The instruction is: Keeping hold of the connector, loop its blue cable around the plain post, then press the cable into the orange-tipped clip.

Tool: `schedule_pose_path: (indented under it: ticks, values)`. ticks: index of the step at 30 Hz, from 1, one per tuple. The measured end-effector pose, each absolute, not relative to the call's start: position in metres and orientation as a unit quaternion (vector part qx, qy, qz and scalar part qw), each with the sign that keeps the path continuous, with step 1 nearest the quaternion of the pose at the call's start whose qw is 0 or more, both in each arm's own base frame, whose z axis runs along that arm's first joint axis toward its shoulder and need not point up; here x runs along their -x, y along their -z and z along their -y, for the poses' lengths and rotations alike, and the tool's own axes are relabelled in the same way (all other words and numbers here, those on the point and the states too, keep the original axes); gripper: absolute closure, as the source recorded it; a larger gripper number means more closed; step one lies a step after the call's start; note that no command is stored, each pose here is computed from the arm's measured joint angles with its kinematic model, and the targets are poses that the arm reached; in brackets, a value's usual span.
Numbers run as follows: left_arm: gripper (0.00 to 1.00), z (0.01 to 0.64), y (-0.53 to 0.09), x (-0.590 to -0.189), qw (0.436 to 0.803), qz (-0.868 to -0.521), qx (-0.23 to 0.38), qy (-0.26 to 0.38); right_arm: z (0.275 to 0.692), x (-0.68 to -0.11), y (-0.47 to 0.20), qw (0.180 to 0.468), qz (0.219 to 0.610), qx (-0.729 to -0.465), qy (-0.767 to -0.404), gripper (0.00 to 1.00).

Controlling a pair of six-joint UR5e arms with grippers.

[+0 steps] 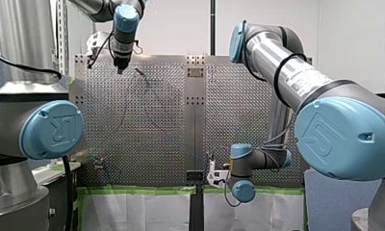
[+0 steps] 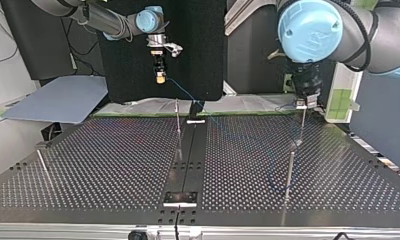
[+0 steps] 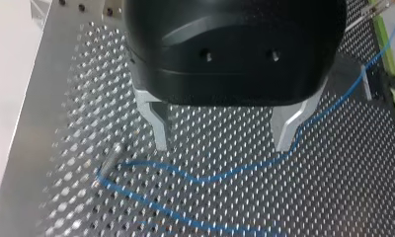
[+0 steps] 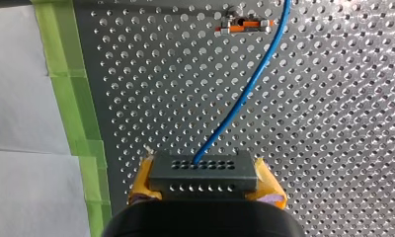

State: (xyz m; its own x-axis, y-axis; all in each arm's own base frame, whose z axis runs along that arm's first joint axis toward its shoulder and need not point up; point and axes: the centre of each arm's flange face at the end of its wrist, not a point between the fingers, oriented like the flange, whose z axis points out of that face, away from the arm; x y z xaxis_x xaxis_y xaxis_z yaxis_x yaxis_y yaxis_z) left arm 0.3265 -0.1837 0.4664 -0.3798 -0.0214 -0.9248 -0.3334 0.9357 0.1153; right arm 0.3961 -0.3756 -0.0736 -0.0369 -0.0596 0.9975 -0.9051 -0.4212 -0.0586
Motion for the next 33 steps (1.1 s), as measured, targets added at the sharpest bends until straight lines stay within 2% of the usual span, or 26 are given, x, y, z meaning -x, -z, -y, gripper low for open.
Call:
schedule_pose_path:
  ticks: [9,18,33]
  values:
    - [0.00,0.175,-0.483,-0.318,0.564,-0.804,0.117,-0.150,0.375,-0.396,0.074,0.354,0.405,-0.597,-0.595,1.00]
    - [0.00,0.175,-0.512,-0.324,0.597,-0.779,0.122,-0.146,0.375,-0.396,0.074,0.353,0.404,-0.597,-0.597,1.00]
    - [0.00,0.189,-0.522,-0.340,0.616,-0.776,0.047,-0.128,0.375,-0.397,0.074,0.352,0.403,-0.598,-0.597,1.00]
